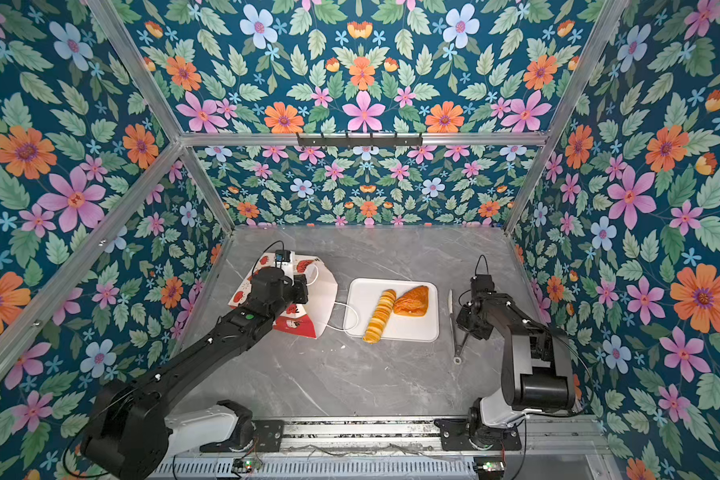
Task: Take the fake bread out of the paper bag
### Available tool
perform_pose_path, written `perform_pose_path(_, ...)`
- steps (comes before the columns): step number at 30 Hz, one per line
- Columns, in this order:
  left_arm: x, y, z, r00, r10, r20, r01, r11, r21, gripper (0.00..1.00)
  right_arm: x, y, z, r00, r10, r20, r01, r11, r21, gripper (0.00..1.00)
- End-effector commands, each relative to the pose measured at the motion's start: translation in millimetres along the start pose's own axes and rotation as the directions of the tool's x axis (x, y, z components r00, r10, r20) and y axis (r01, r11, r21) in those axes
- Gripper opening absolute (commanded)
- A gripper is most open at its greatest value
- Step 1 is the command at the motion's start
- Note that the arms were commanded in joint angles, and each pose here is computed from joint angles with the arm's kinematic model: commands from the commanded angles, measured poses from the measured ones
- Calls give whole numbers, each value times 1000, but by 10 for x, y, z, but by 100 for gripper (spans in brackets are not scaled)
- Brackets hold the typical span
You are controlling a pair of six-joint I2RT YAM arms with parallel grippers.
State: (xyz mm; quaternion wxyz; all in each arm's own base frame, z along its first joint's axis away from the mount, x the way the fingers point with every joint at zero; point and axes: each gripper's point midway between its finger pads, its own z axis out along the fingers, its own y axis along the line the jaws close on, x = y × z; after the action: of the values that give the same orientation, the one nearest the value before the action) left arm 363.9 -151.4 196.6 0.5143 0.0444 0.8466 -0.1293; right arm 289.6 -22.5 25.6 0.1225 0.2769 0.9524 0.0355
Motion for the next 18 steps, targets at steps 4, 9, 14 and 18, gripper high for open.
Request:
perform_pose_path(4, -90, 0, 33, 999, -16, 32, 16, 1000, 15, 0, 54, 142, -191, 999, 19, 44, -14, 993, -117, 59)
perform_pose_path(9, -84, 8, 53, 999, -22, 30, 21, 1000, 16, 0, 171, 223, -336, 999, -40, 29, 43, 989, -138, 71)
perform_pose_path(14, -97, -8, 52, 999, -27, 34, 26, 999, 26, 0, 283, 241, -284, 997, -71, -36, 66, 990, -128, 77)
perform_pose_path(18, -104, -14, 35, 999, -27, 34, 26, 999, 29, 0, 350, 220, -247, 993, -95, -66, 90, 993, -79, 77)
